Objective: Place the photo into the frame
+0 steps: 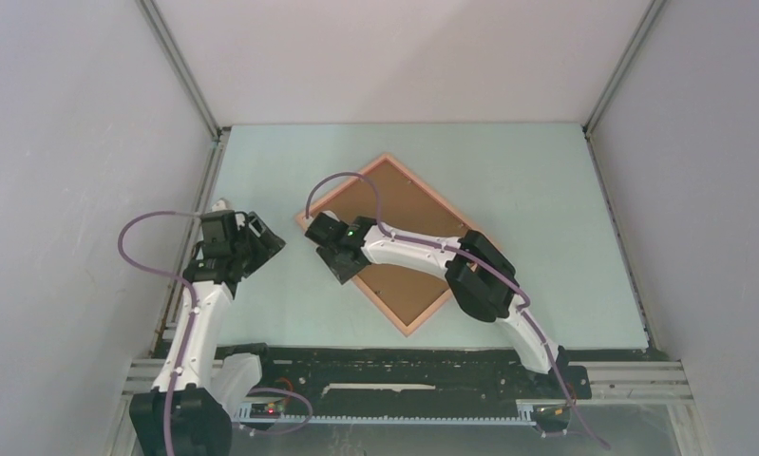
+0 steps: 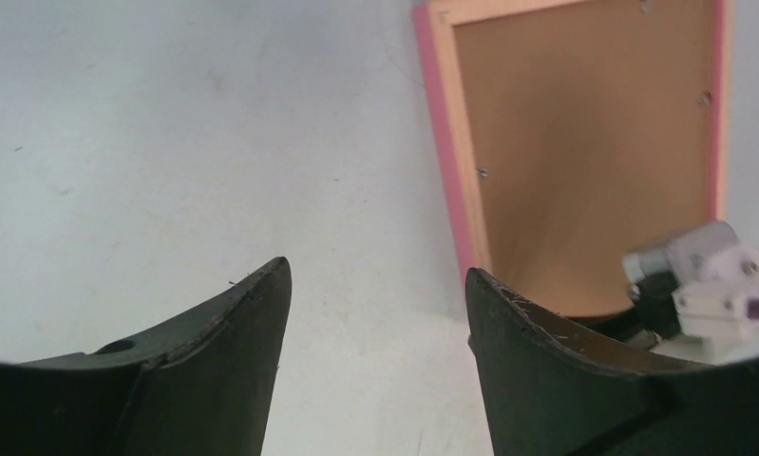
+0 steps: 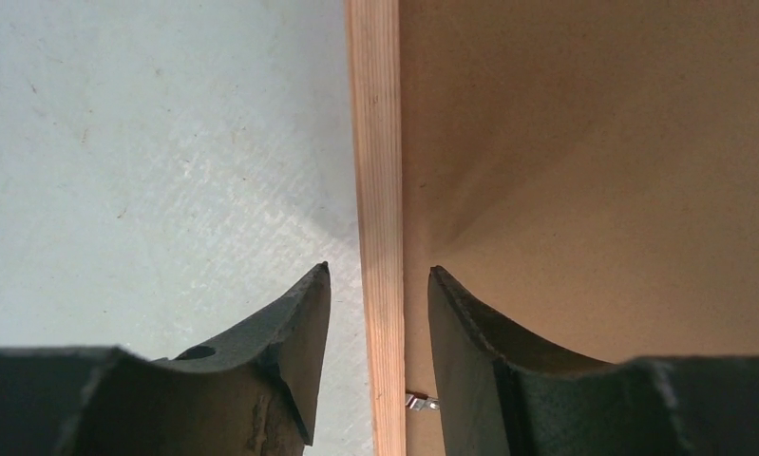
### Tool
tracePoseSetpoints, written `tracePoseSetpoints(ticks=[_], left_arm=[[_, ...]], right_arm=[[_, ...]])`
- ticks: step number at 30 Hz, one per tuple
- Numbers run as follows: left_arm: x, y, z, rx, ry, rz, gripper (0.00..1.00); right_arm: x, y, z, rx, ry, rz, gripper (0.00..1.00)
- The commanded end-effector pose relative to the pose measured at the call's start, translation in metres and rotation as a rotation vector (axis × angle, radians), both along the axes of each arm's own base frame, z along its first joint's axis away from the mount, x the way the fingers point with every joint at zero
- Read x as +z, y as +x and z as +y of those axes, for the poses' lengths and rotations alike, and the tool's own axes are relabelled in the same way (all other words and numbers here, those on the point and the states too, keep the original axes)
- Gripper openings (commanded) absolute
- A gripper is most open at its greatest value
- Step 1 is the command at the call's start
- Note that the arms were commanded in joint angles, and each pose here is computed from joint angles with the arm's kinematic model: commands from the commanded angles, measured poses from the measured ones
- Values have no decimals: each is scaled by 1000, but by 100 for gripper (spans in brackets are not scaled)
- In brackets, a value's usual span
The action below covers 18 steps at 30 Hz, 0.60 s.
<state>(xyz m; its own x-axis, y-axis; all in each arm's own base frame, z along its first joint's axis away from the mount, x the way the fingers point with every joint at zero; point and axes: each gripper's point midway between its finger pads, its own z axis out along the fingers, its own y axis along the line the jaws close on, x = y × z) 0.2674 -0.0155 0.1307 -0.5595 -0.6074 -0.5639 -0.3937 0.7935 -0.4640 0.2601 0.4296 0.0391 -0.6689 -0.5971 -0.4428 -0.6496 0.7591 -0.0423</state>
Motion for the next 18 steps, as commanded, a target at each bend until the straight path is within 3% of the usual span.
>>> tracePoseSetpoints(ticks=[1,5,14,18], left_arm=[[8,-2,29,159,80,19,74],[6,-2,33,177,82,33,74],[10,-2,34,157,91,24,74],[9,-1,31,147,83,22,74]], right_arm=[[4,-4,10,-13,43,-5,50],[-11,-3,7,-21,11,5,47],[-22,-1,5,-48,-32,-22,31],[-24,0,3,-57,-59,-46,30]])
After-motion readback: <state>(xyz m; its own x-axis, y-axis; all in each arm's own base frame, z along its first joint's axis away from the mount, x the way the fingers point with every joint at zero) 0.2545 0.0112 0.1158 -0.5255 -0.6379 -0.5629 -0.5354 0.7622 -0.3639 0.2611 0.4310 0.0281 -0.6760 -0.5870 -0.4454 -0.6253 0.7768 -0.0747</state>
